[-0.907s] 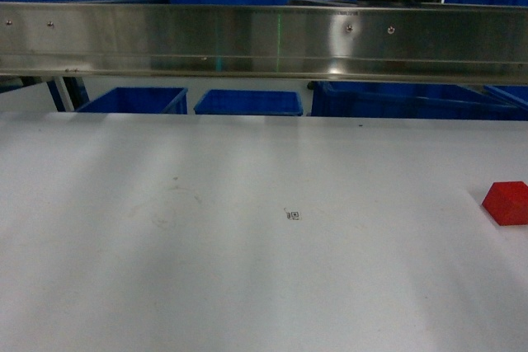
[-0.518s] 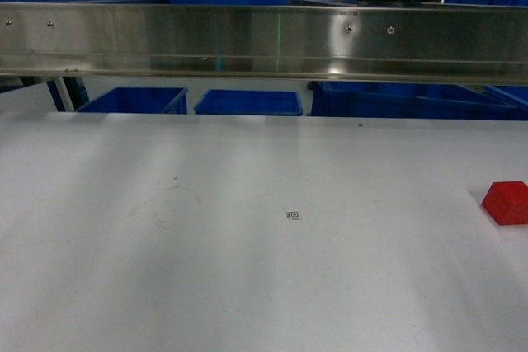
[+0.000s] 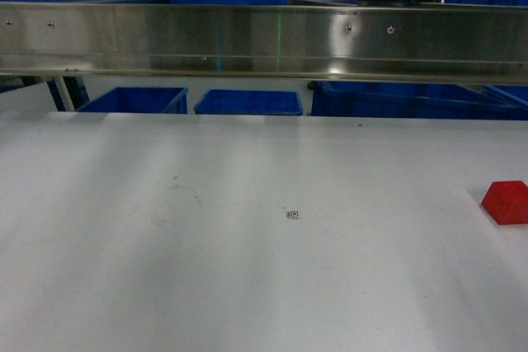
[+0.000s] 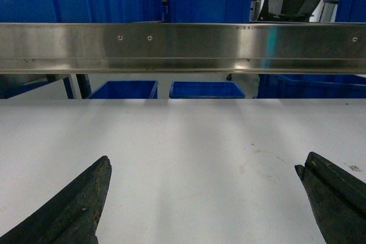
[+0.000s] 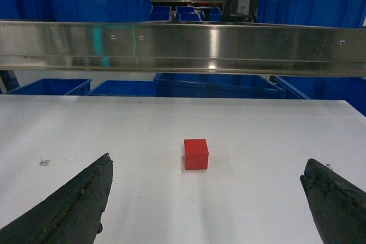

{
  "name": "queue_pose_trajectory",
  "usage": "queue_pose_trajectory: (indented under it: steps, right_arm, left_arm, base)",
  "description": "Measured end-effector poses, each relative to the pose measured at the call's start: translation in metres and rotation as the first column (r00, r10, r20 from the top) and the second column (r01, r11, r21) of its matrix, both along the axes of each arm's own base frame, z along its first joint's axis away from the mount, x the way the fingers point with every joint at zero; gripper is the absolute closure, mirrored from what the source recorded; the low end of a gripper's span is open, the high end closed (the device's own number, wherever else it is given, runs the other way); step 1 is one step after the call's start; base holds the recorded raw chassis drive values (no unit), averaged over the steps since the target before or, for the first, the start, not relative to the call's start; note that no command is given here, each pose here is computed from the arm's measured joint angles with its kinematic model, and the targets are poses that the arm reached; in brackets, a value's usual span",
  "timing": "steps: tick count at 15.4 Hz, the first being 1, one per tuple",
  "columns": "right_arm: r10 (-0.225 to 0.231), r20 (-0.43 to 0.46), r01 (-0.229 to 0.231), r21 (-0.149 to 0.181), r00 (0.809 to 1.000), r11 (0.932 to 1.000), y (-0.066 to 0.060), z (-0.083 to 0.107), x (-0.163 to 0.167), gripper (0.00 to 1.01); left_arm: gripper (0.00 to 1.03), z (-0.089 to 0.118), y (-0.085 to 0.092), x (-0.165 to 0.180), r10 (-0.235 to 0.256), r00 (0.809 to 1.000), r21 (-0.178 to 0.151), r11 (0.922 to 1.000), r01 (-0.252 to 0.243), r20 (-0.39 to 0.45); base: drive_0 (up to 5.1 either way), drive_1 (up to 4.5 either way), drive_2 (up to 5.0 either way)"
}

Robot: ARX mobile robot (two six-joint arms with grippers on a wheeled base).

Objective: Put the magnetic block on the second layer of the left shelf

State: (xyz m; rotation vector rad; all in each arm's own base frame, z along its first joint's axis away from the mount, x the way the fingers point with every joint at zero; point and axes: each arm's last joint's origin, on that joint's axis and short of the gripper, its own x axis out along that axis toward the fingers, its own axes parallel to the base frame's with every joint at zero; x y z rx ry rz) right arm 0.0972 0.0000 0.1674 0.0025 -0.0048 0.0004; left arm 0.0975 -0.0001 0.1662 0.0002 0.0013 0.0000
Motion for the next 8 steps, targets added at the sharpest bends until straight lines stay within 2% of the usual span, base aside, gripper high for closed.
queue_pose_trajectory:
  steps: [1,2,3,4,5,6,8]
  right_arm:
    - [-0.011,-0.024,0.011,0.000,1.000,0.9999,0.001,-0.002,0.000,0.03]
    - [0.004,-0.074,-0.004,-0.005,0.997,1.0000,0.006,-0.008,0.000,0.03]
    - [0.022,-0.084,-0.023,-0.011,0.996,0.9997,0.009,-0.009,0.001,0.03]
    - [-0.039,-0.067,0.038,-0.017,0.997,0.9991,0.002,-0.004,0.012,0.03]
    - [-0.095,-0.074,0.093,-0.028,0.993,0.9952,-0.005,-0.003,0.030,0.03]
    - [-0.123,-0.087,0.121,-0.029,0.989,0.9922,-0.010,0.002,0.054,0.03]
    - [-0.122,0.003,0.122,-0.023,0.993,0.9923,-0.013,0.037,0.120,0.03]
  left_arm:
    - [0.05,0.000,0.000,0.000,0.000,1.000,0.000,1.0000,0.000,0.000]
    - [0.05,0.000,0.000,0.000,0.000,1.000,0.000,1.0000,0.000,0.000]
    - [0.05,0.000,0.000,0.000,0.000,1.000,0.000,1.0000,0.000,0.000]
    - [0.05,0.000,0.000,0.000,0.000,1.000,0.000,1.0000,0.000,0.000]
    - [0.05,0.000,0.000,0.000,0.000,1.000,0.000,1.0000,0.000,0.000]
    - [0.05,0.000,0.000,0.000,0.001,1.000,0.000,1.0000,-0.001,0.000]
    - [0.05,0.000,0.000,0.000,0.000,1.000,0.000,1.0000,0.000,0.000]
  base:
    - [0.0,0.00,0.0]
    - [0.0,0.00,0.0]
    - [0.0,0.00,0.0]
    - [0.0,0.00,0.0]
    - [0.0,0.00,0.0]
    - [0.0,0.00,0.0]
    - [0.0,0.00,0.0]
